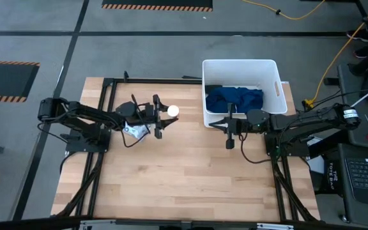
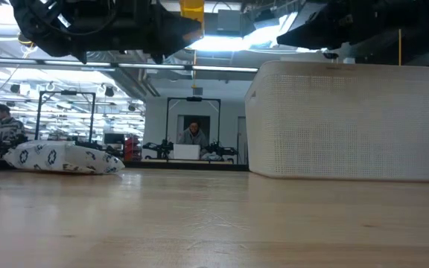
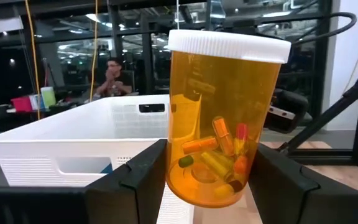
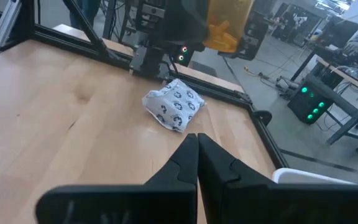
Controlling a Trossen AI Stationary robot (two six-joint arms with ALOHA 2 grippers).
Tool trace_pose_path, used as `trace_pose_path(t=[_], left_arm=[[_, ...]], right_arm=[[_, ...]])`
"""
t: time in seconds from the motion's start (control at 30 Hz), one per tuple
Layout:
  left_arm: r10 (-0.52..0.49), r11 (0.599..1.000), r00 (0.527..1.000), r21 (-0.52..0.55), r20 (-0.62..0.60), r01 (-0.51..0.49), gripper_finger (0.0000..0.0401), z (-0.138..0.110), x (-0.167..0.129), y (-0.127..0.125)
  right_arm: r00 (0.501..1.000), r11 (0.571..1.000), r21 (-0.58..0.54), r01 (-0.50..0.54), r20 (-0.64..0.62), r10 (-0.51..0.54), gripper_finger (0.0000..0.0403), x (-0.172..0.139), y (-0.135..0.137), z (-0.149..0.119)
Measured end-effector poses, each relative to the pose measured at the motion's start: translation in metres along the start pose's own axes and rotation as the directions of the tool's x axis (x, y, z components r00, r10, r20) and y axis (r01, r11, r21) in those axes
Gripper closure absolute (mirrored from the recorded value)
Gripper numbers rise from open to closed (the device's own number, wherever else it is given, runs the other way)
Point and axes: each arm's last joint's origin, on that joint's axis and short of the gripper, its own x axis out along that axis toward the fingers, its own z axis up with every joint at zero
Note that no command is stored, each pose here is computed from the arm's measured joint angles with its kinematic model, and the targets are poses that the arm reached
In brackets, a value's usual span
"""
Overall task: Pick & place medical supplies in basket/bin
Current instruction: Put the orange pill bottle into the white container
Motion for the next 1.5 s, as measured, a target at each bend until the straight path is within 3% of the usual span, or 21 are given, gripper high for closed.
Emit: trace_pose_path(t=[0.27, 0.5, 0.6, 0.8, 0.93, 1.13, 1.5], left_arm=[[-0.001, 1.0, 1.0, -0.004, -0.018, 0.001, 0.0205, -0.001, 0.0, 0.0], [-0.022, 0.999, 0.988, -0.031, -0.152, 0.017, 0.0205, 0.003, 0.014, -0.004], [-0.051, 0.998, 0.986, -0.034, -0.157, 0.046, 0.0205, 0.009, 0.02, -0.009], [-0.085, 0.995, 0.985, 0.035, -0.152, 0.092, 0.0205, 0.012, 0.02, -0.021], [-0.05, 0.997, 0.987, 0.052, -0.153, 0.059, 0.0205, 0.012, 0.02, -0.022], [-0.038, 0.997, 0.987, 0.054, -0.154, 0.047, 0.0205, 0.012, 0.02, -0.021], [-0.039, 0.997, 0.987, 0.054, -0.153, 0.048, 0.0205, 0.012, 0.02, -0.021]], right_arm=[[1.0, 1.0, 0.002, 0.004, 0.013, -0.004, 0.04, 0.0, 0.0, 0.001], [0.999, 1.0, 0.021, 0.013, 0.039, -0.014, 0.04, 0.0, -0.001, 0.004], [0.999, 1.0, 0.021, 0.012, 0.038, -0.013, 0.04, 0.0, -0.001, 0.004], [0.998, 1.0, 0.023, 0.019, 0.059, -0.021, 0.04, 0.0, -0.002, 0.006], [0.995, 1.0, 0.025, 0.003, 0.102, -0.005, 0.0396, 0.0, -0.002, 0.009], [0.987, 0.996, 0.016, -0.086, 0.139, 0.083, 0.035, -0.001, 0.0, 0.011], [0.983, 0.997, 0.022, -0.073, 0.172, 0.068, 0.0222, 0.0, -0.001, 0.014]])
